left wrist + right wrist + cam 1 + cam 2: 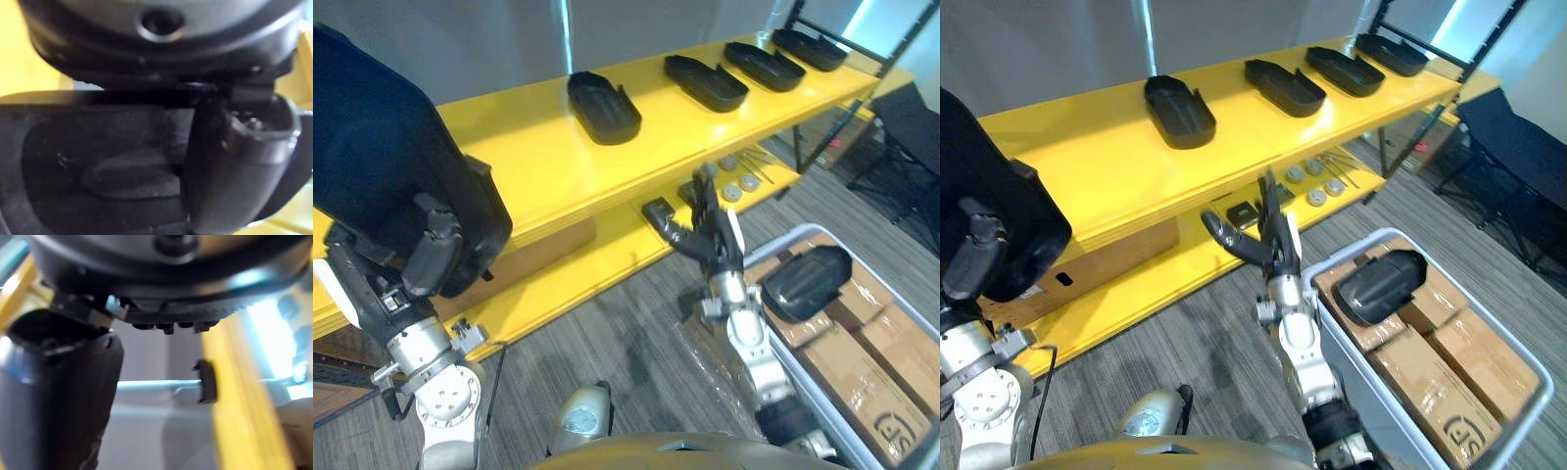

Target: Walk over and take three plastic housings, then place them on the shelf

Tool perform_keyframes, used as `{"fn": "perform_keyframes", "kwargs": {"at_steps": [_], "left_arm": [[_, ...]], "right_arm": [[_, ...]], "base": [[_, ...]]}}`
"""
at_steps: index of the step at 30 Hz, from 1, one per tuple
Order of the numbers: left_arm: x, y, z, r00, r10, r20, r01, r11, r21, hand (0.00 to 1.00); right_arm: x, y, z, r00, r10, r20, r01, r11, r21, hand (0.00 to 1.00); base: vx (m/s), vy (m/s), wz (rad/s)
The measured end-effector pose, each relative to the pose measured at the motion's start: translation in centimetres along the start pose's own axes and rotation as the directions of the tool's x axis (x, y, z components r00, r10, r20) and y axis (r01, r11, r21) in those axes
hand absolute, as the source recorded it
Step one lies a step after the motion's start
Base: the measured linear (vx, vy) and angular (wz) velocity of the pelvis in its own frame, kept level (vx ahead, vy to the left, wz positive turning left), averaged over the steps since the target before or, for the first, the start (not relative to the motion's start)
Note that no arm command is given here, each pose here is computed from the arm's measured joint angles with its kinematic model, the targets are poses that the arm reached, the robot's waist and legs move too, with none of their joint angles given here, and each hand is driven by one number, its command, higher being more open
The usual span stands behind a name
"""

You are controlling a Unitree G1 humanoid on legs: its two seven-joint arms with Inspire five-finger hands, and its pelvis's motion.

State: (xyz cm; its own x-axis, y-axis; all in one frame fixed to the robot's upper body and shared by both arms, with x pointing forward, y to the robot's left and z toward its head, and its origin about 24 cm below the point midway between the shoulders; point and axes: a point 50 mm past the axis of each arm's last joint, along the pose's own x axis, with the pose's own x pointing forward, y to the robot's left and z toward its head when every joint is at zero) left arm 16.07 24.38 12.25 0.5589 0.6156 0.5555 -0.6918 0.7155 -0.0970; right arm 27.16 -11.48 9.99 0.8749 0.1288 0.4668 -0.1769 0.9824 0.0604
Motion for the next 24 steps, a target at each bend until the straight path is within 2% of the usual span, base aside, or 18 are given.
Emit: {"fn": "perform_keyframes", "kwargs": {"at_steps": [1, 3, 6, 9, 12, 16, 20, 24], "left_arm": [[0.4, -0.4, 0.2, 1.000, 0.002, 0.019, -0.001, 1.000, -0.017, 0.00], [1.6, -2.5, 0.9, 0.996, -0.031, 0.080, 0.039, 0.994, -0.097, 0.00], [1.3, -3.0, 0.3, 0.996, -0.069, 0.057, 0.074, 0.993, -0.091, 0.00], [0.9, -2.7, -0.4, 0.997, -0.073, 0.013, 0.073, 0.995, -0.070, 0.00], [0.5, -2.2, -0.7, 0.996, -0.094, -0.006, 0.094, 0.995, -0.046, 0.00], [0.2, -1.9, -0.8, 0.995, -0.094, -0.022, 0.093, 0.995, -0.035, 0.00], [0.1, -2.4, -0.7, 0.990, -0.136, -0.021, 0.135, 0.990, -0.051, 0.00], [-0.2, -3.6, -0.6, 0.980, -0.200, -0.014, 0.199, 0.977, -0.083, 0.00]], "right_arm": [[1.1, 0.0, 1.3, 0.997, 0.008, 0.071, -0.008, 1.000, -0.004, 1.00], [3.9, -1.2, 6.9, 0.939, -0.004, 0.344, 0.016, 0.999, -0.032, 1.00], [4.2, -1.7, 11.2, 0.845, -0.029, 0.534, 0.070, 0.996, -0.056, 1.00], [3.6, -2.3, 12.6, 0.789, -0.052, 0.612, 0.120, 0.990, -0.070, 1.00], [3.1, -4.3, 13.5, 0.784, -0.070, 0.617, 0.169, 0.980, -0.104, 1.00], [1.8, -6.9, 12.7, 0.846, -0.147, 0.512, 0.206, 0.977, -0.060, 1.00], [-0.2, -8.2, 10.4, 0.902, -0.211, 0.377, 0.256, 0.964, -0.075, 1.00], [-2.0, -8.9, 9.0, 0.923, -0.254, 0.289, 0.292, 0.952, -0.095, 1.00]], "base": [[0.15, 0.046, 0.94], [0.18, -0.052, 1.51], [0.26, -0.224, 1.64], [0.27, -0.331, 1.33], [0.20, -0.248, 0.82], [0.15, -0.102, 0.29], [0.08, 0.079, 0.39], [0.10, 0.326, 0.21]]}}
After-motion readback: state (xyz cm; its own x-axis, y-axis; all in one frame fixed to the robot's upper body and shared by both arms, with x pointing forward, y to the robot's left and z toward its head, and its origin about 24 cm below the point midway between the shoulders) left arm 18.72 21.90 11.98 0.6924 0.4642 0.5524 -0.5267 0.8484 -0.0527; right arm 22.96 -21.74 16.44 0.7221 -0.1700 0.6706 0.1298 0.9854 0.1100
